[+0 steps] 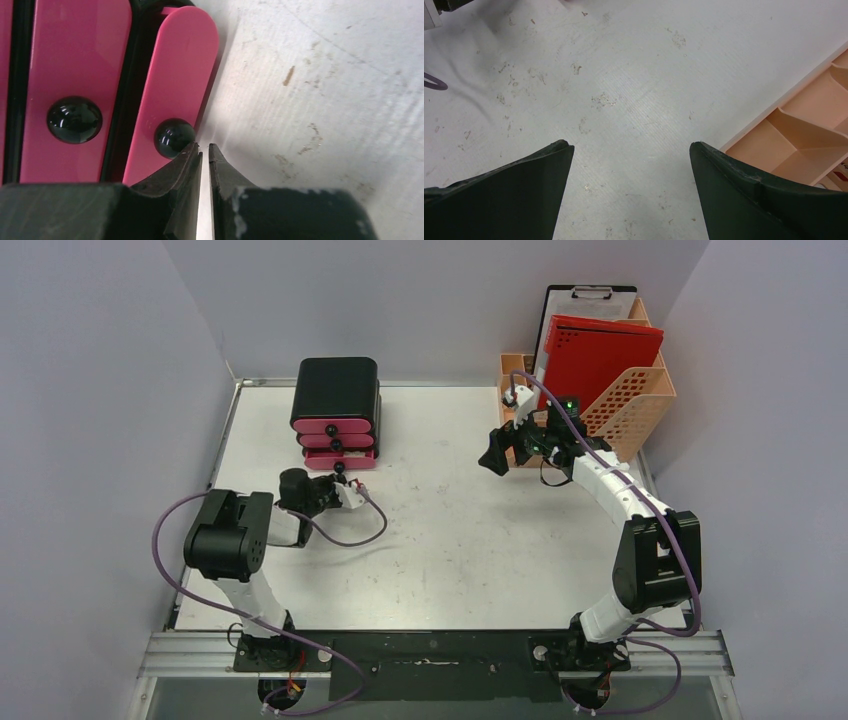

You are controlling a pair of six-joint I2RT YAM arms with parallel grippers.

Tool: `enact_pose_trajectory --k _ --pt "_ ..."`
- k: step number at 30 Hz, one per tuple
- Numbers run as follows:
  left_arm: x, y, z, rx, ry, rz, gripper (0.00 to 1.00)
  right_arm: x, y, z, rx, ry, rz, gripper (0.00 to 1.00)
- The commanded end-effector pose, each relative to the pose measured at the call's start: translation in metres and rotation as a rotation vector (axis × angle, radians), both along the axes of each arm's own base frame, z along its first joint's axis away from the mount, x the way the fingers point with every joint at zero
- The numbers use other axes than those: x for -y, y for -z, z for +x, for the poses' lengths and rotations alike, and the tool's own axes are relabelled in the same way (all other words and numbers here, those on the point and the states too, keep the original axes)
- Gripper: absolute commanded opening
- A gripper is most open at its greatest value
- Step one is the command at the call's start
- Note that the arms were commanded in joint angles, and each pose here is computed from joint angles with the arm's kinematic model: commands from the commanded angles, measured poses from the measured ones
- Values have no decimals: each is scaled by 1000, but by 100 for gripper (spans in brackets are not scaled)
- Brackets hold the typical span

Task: Organize the desk
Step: Close the drawer in the storage box.

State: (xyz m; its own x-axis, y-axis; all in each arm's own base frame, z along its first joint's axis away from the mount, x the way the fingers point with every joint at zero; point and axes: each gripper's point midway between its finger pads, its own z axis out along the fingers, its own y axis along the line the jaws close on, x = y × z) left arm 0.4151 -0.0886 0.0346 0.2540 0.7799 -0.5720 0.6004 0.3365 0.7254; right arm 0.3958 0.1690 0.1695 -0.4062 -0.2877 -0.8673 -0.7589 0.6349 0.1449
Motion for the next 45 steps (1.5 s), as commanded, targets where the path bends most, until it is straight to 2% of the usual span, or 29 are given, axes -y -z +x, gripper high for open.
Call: enact_pose_trajectory --k 1,7,21,45 --pt "0 -29 26 139 -38 -10 9 0 -19 5 70 -14 13 90" --pt "-1 -30 36 216 -84 -1 3 0 -18 5 67 -12 13 90" --pt "10 -36 54 354 -145 19 0 0 -18 7 65 -10 12 90" --pt "26 -27 68 339 -150 34 0 0 -16 8 59 -10 10 90"
